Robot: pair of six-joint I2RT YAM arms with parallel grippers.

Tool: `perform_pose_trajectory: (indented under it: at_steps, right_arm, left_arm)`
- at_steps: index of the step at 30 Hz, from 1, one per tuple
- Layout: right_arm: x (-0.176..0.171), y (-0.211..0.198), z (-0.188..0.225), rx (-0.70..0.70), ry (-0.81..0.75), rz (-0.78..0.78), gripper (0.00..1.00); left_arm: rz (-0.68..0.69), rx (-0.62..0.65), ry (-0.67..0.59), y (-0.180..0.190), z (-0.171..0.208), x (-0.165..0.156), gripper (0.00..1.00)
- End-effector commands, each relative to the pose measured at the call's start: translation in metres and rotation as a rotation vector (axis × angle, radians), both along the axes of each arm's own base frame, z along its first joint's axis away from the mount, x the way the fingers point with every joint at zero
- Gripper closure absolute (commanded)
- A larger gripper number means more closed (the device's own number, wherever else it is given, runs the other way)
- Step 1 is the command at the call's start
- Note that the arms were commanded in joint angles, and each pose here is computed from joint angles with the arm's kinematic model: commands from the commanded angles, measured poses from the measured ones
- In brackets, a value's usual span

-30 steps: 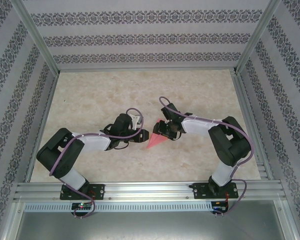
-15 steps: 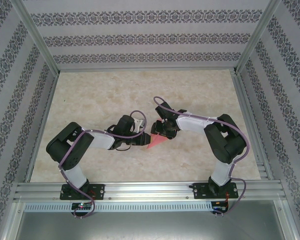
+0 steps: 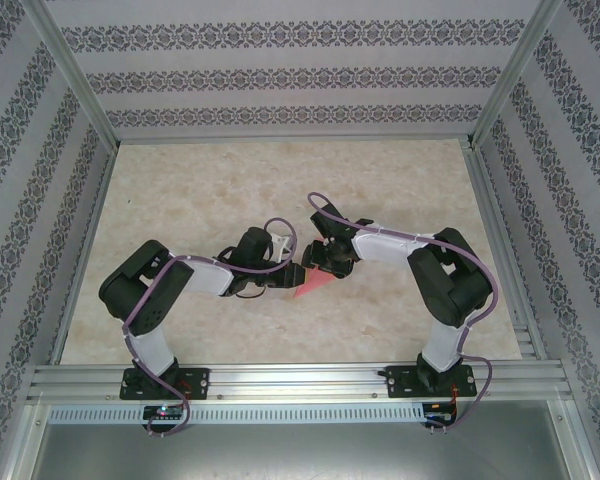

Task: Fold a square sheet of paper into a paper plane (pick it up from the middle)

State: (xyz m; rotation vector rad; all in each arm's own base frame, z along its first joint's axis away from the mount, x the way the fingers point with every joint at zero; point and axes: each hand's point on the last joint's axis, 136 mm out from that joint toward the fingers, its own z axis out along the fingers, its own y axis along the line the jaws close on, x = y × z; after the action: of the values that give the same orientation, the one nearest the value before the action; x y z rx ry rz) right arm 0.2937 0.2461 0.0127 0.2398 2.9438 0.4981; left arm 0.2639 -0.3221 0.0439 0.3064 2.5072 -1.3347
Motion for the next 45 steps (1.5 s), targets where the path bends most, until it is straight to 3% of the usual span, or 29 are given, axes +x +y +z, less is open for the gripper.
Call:
perform_pose_trajectory:
  at_steps: [1, 16, 25, 45]
  right_arm:
    - [-0.041, -0.044, -0.058, -0.188, 0.17, -0.03, 0.41]
    - [-0.04, -0.042, -0.057, -0.162, 0.166, -0.031, 0.43]
    - [-0.027, -0.028, -0.034, 0.027, 0.084, 0.008, 0.4]
    - [-0.037, -0.054, -0.058, -0.129, 0.207, -0.059, 0.58]
  left_arm:
    - [-0.003, 0.003, -0.003, -0.003, 0.001, 0.003, 0.82]
    - [0.011, 0.083, 0.038, 0.004, -0.019, 0.002, 0.9]
    - [0.007, 0.118, 0.061, 0.007, -0.03, 0.0, 0.94]
    - [-0.005, 0.126, 0.078, 0.007, -0.032, -0.003, 0.95]
